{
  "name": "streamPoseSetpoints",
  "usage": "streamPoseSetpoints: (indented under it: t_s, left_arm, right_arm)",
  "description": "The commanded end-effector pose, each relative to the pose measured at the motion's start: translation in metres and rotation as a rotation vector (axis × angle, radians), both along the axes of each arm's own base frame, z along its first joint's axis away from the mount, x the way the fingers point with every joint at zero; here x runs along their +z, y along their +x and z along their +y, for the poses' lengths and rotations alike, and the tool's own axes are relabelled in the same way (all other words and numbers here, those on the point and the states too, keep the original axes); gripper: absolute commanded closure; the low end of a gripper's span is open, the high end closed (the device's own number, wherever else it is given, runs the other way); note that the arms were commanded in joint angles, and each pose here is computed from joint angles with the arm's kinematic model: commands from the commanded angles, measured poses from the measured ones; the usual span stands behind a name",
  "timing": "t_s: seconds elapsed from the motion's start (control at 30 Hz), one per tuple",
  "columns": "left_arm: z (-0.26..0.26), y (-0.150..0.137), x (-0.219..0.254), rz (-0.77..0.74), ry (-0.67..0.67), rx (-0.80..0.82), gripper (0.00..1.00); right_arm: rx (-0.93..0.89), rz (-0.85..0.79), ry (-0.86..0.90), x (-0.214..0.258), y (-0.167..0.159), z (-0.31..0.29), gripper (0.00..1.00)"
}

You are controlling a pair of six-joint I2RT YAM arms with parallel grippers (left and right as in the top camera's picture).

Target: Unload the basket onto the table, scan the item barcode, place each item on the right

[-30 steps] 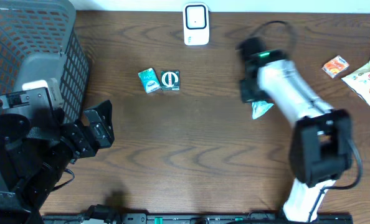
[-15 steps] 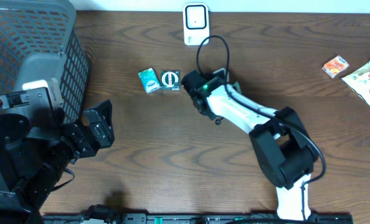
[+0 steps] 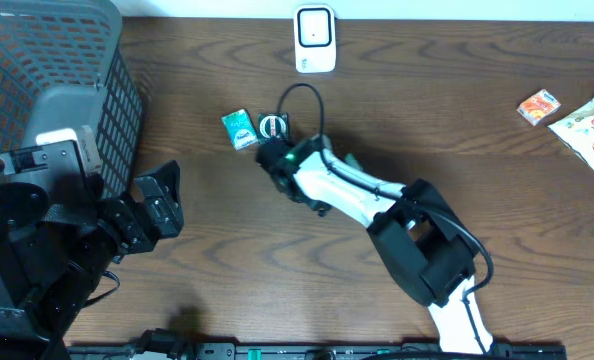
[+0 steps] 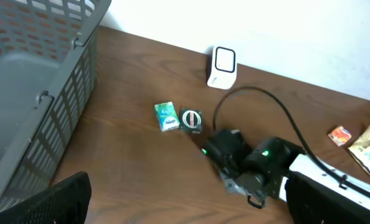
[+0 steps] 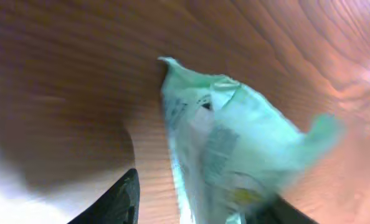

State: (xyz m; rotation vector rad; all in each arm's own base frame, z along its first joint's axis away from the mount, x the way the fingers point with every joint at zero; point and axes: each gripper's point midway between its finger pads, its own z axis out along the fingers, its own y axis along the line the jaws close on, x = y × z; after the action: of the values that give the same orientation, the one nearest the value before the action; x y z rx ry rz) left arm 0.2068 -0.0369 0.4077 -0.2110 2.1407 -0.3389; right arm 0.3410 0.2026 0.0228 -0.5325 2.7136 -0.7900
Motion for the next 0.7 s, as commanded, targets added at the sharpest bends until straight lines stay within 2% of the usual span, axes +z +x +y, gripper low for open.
streamPoseSetpoints:
  t_s: [0.0, 0.2, 0.33, 0.67]
  left_arm:
    - [0.003, 0.000, 0.002, -0.004, -0.001, 0.020, 0.02]
    - [0.003, 0.000, 0.002, -0.004, -0.001, 0.020, 0.02]
    - [0.003, 0.000, 0.002, -0.004, -0.001, 0.020, 0.02]
    - [0.003, 0.000, 0.002, -0.004, -0.001, 0.020, 0.02]
  right_arm:
    - [0.026, 0.011, 0.136, 0.018, 0.002, 0.042, 0.57]
    - [0.062, 0.005, 0.117, 0.026, 0.009, 0.042, 0.63]
    - [0.015, 0.033, 0.138, 0.023, 0.015, 0.028, 0.57]
    - [-0.002, 0.371, 0.474, 0.000, 0.004, 0.026, 0.52]
